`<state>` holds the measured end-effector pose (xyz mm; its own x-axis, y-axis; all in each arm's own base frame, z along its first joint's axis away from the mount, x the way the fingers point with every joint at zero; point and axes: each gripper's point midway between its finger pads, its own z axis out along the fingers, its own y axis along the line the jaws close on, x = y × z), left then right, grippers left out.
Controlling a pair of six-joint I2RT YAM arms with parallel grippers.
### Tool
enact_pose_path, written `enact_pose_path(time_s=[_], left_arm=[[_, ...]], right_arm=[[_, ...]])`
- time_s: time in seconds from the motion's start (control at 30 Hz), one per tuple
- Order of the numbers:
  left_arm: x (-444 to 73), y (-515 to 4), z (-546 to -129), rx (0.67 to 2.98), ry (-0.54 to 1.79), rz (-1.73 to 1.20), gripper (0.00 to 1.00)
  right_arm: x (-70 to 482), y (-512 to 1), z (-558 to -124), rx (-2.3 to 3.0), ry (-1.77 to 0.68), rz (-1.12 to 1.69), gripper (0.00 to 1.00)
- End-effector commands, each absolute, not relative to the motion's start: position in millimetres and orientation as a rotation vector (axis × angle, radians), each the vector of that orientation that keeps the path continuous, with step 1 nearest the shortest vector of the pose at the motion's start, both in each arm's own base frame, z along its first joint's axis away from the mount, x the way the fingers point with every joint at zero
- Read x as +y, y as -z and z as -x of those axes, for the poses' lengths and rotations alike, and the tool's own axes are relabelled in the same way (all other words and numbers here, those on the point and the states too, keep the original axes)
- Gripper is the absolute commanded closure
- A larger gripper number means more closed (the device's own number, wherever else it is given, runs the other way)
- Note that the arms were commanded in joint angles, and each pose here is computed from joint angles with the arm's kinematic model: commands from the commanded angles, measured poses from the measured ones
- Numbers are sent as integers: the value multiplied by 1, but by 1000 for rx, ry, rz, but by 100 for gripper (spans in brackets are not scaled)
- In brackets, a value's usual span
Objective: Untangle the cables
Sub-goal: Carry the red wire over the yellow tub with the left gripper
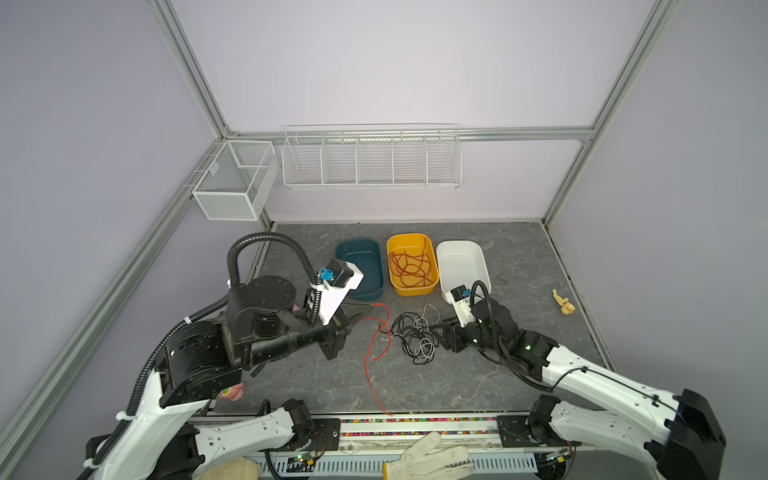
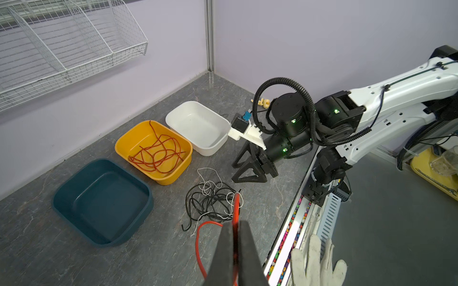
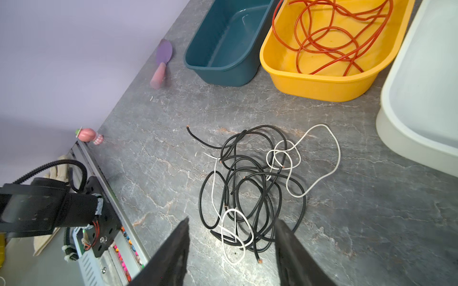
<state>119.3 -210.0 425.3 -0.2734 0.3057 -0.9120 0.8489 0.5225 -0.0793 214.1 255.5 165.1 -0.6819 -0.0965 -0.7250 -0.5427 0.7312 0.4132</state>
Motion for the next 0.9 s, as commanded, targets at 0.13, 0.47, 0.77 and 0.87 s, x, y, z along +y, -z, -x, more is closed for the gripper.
enact_pose_path(time_s=[0.13, 0.47, 0.77, 0.87], left_arm=[[-216, -437, -135, 1805, 644, -948, 100], [-246, -413, -196, 1873, 503, -1006, 100], [-269, -405, -273, 1882, 432, -985, 100], [-279, -398, -296, 1888, 419, -979, 100]], right_arm=[[242, -159, -215, 2236, -764, 449, 17], [240, -163, -212, 2232, -760, 468, 3], [233, -176, -209, 2166, -784, 447, 11], [232, -177, -208, 2162, -783, 445, 11]])
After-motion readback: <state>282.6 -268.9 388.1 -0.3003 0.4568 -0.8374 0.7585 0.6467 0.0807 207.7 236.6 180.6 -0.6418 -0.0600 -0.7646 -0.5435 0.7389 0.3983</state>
